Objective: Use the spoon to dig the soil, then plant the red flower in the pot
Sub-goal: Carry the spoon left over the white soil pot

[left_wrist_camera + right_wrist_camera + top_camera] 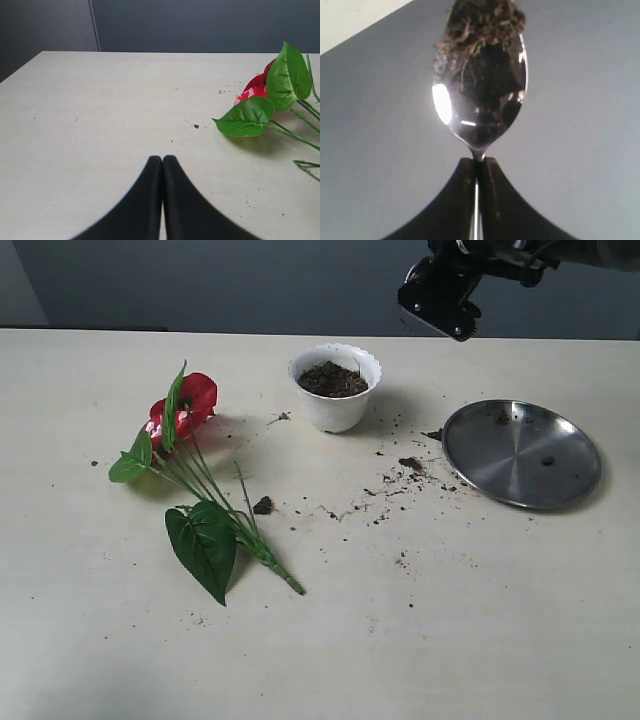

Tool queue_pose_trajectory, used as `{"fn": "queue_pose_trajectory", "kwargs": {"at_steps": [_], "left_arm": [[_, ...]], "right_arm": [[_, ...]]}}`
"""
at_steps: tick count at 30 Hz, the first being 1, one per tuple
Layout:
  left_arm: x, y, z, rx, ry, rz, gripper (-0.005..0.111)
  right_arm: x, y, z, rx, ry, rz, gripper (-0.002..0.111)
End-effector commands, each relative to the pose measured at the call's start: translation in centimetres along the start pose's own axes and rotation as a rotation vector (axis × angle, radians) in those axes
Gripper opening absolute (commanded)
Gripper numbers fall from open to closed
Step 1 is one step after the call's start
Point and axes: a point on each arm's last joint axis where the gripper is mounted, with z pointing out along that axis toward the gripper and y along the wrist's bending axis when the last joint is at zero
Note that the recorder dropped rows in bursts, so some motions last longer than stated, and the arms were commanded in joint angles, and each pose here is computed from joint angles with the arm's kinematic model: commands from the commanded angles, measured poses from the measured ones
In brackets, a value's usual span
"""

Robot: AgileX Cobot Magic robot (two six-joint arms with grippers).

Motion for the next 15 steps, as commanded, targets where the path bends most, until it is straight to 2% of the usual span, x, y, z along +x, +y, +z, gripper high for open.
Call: {"fn": "queue_pose_trajectory", "kwargs": {"at_steps": [1,7,15], "left_arm": [[0.0,0.0,0.0,0.003,-0.011,-0.001,0.0],[0.0,0.0,0.0,0.003,-0.011,-0.001,0.0],[0.0,0.0,0.0,0.003,-0.011,-0.001,0.0]], "right_arm": [[-1.3,0.0,1.5,0.031,-0.007,-0.114,-0.001],[-3.3,-0.4,3.2,0.11,-0.03,-0.254,-0.001],[-4.3,-0.6,4.0,0.161,-0.057,-0.281,-0.001]]}}
